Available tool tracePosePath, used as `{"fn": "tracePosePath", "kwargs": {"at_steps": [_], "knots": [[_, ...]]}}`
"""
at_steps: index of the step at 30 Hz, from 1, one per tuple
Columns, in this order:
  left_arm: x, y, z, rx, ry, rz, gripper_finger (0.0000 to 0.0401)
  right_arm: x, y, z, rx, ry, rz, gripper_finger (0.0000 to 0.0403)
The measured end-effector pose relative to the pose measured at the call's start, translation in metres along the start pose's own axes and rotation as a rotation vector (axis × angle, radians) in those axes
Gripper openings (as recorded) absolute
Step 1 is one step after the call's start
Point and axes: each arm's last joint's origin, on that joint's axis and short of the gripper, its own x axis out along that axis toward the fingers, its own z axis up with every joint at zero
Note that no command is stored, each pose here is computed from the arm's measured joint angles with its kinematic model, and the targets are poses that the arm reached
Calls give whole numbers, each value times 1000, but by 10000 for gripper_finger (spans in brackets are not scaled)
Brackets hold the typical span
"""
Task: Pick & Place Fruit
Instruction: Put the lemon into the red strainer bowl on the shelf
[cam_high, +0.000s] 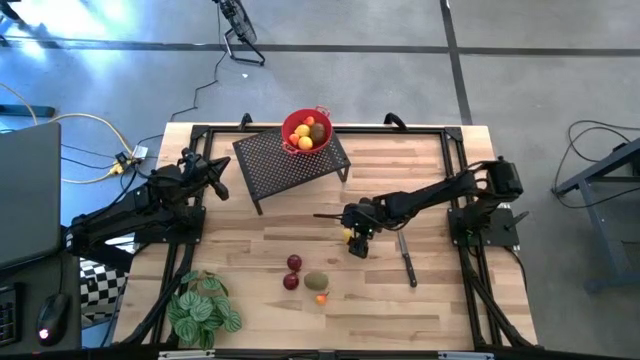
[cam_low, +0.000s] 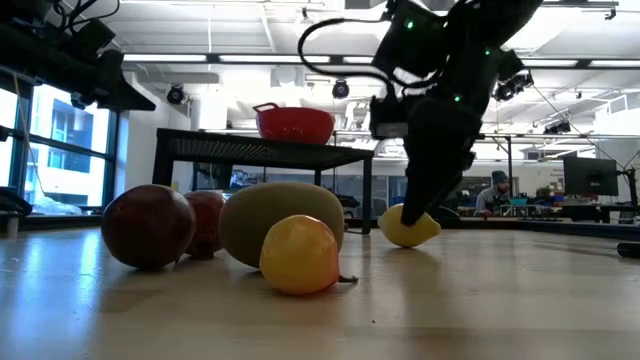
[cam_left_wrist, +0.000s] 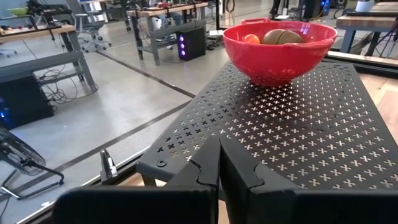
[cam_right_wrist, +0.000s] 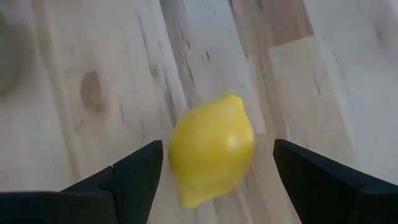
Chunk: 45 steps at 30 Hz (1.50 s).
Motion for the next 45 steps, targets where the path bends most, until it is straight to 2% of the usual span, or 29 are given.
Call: {"fn": "tracePosePath", "kwargs": {"at_steps": [10, 25, 33, 40, 45], "knots": [[0, 0, 0, 0, 0, 0, 0, 11, -1, 0, -1, -1, -3, 291], [0, 0, 0, 3, 0, 0, 0, 11, 0, 1, -9, -14, 5, 199], [0, 0, 0, 3, 0, 0, 0, 11, 0, 1, -8, -3, 24, 231], [0, 0, 0, 2, -1, 0, 0, 11, -1, 1, -6, 0, 29, 200], [0, 0, 0, 2, 0, 0, 0, 11, -1, 1, -7, -2, 26, 214]]}}
